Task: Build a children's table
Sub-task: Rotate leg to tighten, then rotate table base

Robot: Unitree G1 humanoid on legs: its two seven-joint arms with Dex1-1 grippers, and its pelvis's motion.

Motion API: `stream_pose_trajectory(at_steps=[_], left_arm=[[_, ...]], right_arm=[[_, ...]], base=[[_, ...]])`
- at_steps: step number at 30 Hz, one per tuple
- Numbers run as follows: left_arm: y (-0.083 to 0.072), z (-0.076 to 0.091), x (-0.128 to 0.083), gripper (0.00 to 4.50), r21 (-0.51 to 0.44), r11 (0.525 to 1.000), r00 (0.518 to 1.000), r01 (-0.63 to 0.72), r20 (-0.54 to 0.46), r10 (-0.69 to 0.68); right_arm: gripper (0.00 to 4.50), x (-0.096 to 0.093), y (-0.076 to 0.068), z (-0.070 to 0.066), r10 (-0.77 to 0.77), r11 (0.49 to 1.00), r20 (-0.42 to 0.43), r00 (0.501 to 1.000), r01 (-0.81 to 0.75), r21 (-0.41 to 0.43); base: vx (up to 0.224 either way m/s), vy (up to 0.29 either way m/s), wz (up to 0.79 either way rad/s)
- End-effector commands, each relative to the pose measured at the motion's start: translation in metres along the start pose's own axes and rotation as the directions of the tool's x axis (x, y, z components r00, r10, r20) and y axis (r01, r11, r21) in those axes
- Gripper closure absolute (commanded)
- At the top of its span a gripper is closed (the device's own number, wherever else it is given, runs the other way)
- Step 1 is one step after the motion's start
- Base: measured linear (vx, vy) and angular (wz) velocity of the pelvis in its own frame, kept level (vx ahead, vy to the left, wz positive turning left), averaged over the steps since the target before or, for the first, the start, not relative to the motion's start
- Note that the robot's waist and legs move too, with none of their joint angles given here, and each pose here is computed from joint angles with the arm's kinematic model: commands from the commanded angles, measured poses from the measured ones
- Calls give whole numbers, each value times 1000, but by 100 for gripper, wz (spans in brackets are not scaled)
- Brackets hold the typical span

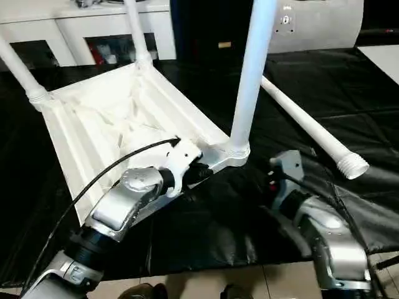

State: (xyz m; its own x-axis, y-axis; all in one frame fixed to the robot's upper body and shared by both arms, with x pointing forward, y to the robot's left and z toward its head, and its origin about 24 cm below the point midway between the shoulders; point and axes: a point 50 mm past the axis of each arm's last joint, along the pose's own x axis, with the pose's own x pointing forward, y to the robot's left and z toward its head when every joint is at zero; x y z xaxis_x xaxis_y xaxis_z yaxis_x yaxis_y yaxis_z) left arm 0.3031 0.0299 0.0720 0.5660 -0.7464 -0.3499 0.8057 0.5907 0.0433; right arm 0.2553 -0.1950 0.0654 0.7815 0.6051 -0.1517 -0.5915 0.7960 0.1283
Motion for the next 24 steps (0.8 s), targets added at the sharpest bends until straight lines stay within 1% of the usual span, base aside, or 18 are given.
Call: stream_pose_trajectory(at_steps=[1,2,3,4,6,8,9,10,11,13,14,15,17,18,20,21,23,24], left_arm=[[15,8,-12,356,21,996,996,-91,24,90],[17,8,-14,356,25,995,995,-101,19,101],[28,7,-24,356,43,987,988,-154,-6,154],[31,7,-27,356,50,984,986,-168,-9,169],[47,7,-46,356,88,964,967,-251,-30,255],[49,6,-48,356,90,962,965,-258,-32,261],[54,6,-56,356,126,949,954,-290,-43,297],[54,6,-56,356,126,949,954,-290,-43,297],[73,4,-81,356,217,906,913,-364,-108,393],[89,3,-101,384,288,860,866,-421,-156,475],[97,4,-109,384,323,834,840,-447,-170,516],[110,4,-126,391,396,789,791,-471,-206,576],[115,3,-133,416,428,769,769,-474,-224,599],[123,2,-145,426,479,739,731,-475,-254,634],[128,-2,-156,436,521,716,695,-463,-288,659],[132,-7,-165,441,553,705,659,-444,-331,675],[134,-12,-172,447,571,702,633,-425,-367,681],[132,-17,-175,447,567,718,630,-403,-397,667]], right_arm=[[0,3,5,2,21,1000,8,1000,-21,-10],[0,3,5,2,23,1000,6,1000,-23,-10],[0,5,8,1,34,999,0,999,-34,-12],[0,5,8,1,36,999,-2,999,-36,-12],[0,9,11,-1,41,999,-25,999,-42,-22],[0,10,12,-2,36,999,-36,999,-37,-24],[0,12,12,-3,30,999,-49,998,-31,-26],[0,12,12,-3,30,999,-49,998,-31,-26],[0,17,14,-6,17,999,-84,996,-21,-42],[0,21,14,-8,8,999,-100,995,-12,-46],[0,22,15,-9,5,999,-103,995,-10,-45],[0,25,16,-11,8,999,-115,993,-14,-51],[0,27,17,-12,10,998,-121,993,-17,-54],[0,30,19,-14,15,998,-135,991,-23,-59],[0,32,20,-16,19,998,-151,988,-29,-64],[0,35,21,-17,18,997,-156,988,-29,-67],[0,37,22,-18,16,997,-159,987,-27,-68],[0,39,22,-19,13,997,-162,987,-24,-71]], base=[[0,0,0],[0,0,0],[0,0,0],[0,0,0],[0,0,0],[0,0,0],[0,0,0],[0,0,0],[0,0,0],[0,0,0],[0,0,0],[0,0,0],[0,0,0],[0,0,0],[0,0,0],[0,0,0],[0,0,0],[0,0,0]])
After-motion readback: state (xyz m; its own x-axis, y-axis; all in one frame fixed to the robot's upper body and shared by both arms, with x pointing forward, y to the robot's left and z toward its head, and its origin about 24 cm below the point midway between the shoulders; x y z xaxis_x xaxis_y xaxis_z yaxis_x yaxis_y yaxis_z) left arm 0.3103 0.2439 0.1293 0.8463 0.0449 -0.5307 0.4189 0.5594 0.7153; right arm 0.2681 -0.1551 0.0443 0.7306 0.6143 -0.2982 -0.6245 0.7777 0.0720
